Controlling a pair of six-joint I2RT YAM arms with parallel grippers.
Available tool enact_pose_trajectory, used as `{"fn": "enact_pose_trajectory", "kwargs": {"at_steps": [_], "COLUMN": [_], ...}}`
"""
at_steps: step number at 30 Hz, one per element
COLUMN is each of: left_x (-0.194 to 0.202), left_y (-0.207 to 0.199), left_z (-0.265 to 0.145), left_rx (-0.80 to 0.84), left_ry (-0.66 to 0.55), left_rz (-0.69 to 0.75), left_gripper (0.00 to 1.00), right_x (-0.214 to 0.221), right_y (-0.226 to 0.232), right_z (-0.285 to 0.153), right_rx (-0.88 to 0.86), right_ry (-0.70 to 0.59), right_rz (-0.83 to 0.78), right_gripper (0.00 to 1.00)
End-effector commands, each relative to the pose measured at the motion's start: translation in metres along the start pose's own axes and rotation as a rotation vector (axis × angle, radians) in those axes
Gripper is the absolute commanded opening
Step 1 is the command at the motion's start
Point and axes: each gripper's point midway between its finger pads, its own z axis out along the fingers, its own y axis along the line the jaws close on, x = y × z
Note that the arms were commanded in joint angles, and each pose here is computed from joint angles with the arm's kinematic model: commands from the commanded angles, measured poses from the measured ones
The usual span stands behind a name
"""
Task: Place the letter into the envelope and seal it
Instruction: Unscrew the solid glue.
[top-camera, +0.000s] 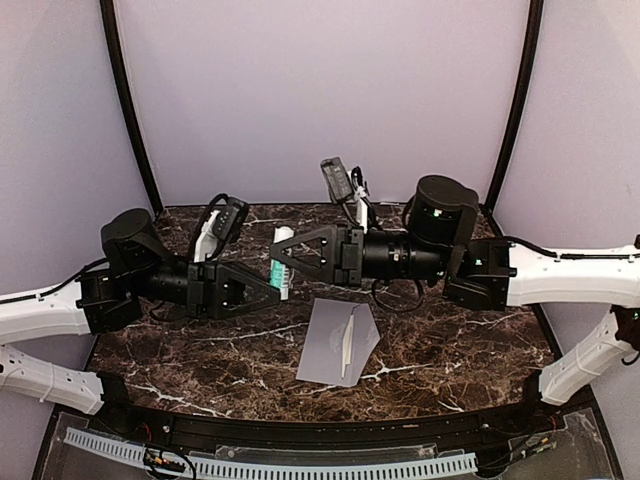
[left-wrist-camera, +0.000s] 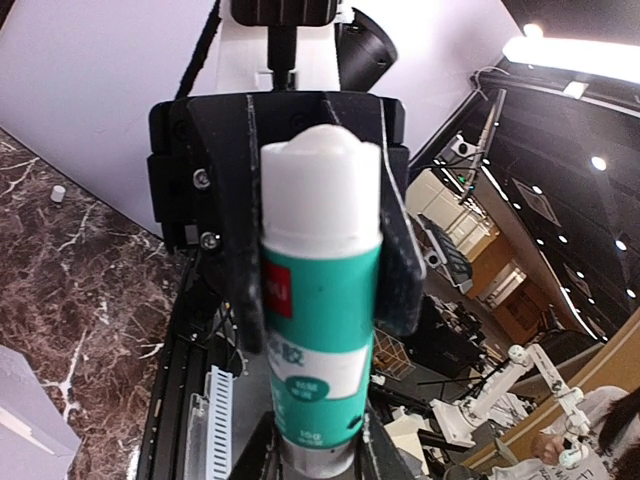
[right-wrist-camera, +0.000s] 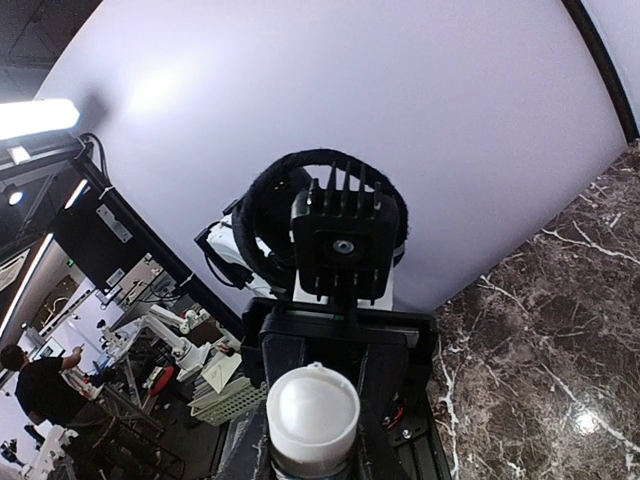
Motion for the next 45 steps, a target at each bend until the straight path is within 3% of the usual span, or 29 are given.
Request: {"fn": "enact_pose_trajectory", "kwargs": {"at_steps": [1,8,14,23,33,37,41,45], "left_x": [-0.013,-0.01,0.0,0.005,0.008,0.007,0.008,0.007], "left_y": [0.033,0.083,0.108,0.133,0.133,0.12,0.105,0.088], "left_z": [-0.005,-0.024,-0.032,-0.032,-0.028,-0.021,-0.013,-0.008], "left_rx": [-0.206,-0.493,-0.622,-0.71,-0.687,-0.602,-0.495,-0.395], "left_ry": [-0.056,-0.085,-0.053,-0.041,-0.035,-0.043,-0.043,-0.047], "left_rz": [0.026,0.005,-0.03,-0.072,-0.094,-0.102,-0.085,-0.073], "left_gripper": [0.0,0.0,0.0,0.0,0.0,0.0,0.0,0.0], "right_x": [-0.006,0.001,0.007,0.033,0.031,0.025,0.018,0.012], "right_y": [-0.014,-0.067,-0.089,-0.127,-0.121,-0.106,-0.086,-0.061], "right_z": [-0.006,-0.009,-0.004,-0.002,-0.005,-0.013,-0.023,-0.031], "right_rx": [0.118,0.406,0.51,0.74,0.735,0.669,0.591,0.481], "right_ry": [-0.026,-0.006,-0.006,0.015,0.013,-0.011,-0.027,-0.035], "right_rz": [0.022,0.096,0.177,0.289,0.28,0.258,0.206,0.157], "right_gripper": [0.0,0.0,0.0,0.0,0.01,0.16,0.48,0.69]}}
